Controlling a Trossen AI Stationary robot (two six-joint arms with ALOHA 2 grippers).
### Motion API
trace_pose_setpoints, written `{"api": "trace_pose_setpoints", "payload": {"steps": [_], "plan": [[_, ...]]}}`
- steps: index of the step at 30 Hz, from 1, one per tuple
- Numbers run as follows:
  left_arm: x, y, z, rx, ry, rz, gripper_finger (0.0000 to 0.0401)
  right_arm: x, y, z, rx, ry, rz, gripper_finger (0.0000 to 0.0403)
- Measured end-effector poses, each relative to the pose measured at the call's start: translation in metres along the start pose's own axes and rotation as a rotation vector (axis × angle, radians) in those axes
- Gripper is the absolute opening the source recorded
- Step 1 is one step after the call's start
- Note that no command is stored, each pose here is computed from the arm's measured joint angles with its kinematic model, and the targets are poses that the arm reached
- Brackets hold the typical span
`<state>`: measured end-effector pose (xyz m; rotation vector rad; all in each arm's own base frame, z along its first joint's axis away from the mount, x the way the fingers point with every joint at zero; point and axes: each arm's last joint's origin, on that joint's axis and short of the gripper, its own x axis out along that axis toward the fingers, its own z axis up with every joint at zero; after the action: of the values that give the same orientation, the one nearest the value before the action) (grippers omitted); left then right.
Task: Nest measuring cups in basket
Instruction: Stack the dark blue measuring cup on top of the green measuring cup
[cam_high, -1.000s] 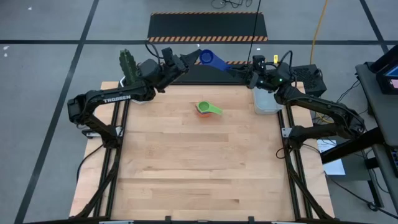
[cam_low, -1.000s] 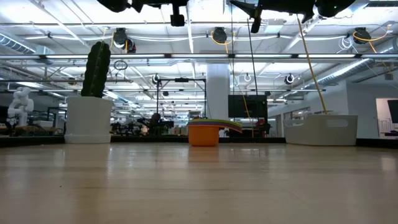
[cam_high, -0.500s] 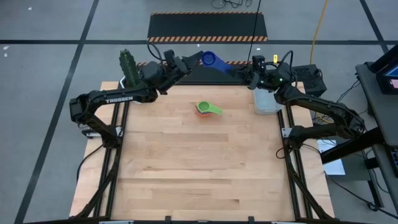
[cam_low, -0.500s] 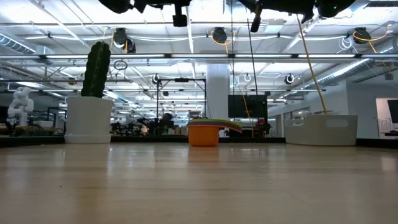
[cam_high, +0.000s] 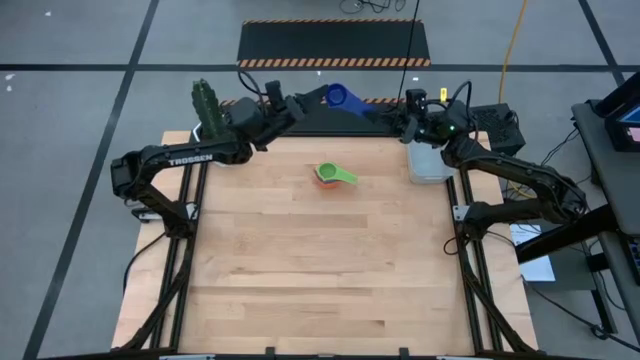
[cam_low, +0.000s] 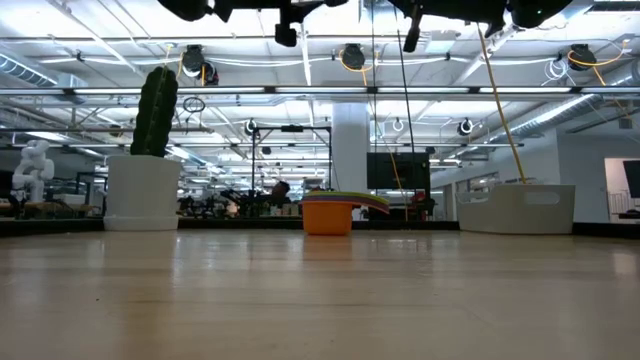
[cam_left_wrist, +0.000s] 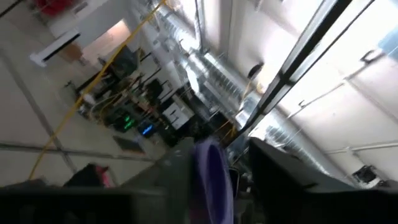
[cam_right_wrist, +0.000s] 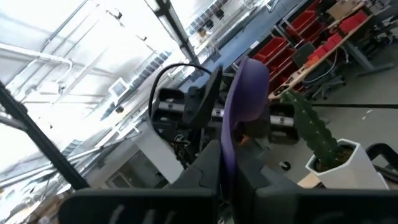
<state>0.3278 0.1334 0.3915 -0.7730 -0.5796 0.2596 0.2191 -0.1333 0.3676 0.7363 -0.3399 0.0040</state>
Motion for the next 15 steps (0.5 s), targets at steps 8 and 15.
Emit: {"api": "trace_pose_setpoints", "payload": {"steps": [8, 15], "plan": [[-0.010, 0.005, 0.014, 0.092, 0.091, 0.151, 0.0271, -0.003, -0.009, -0.001, 0.112, 0.076, -0.045, 0.0002], [-0.026, 0.001, 0.032, 0.182, 0.158, 0.245, 0.0298, -0.008, -0.024, -0.019, 0.184, 0.260, -0.178, 0.0001]]}}
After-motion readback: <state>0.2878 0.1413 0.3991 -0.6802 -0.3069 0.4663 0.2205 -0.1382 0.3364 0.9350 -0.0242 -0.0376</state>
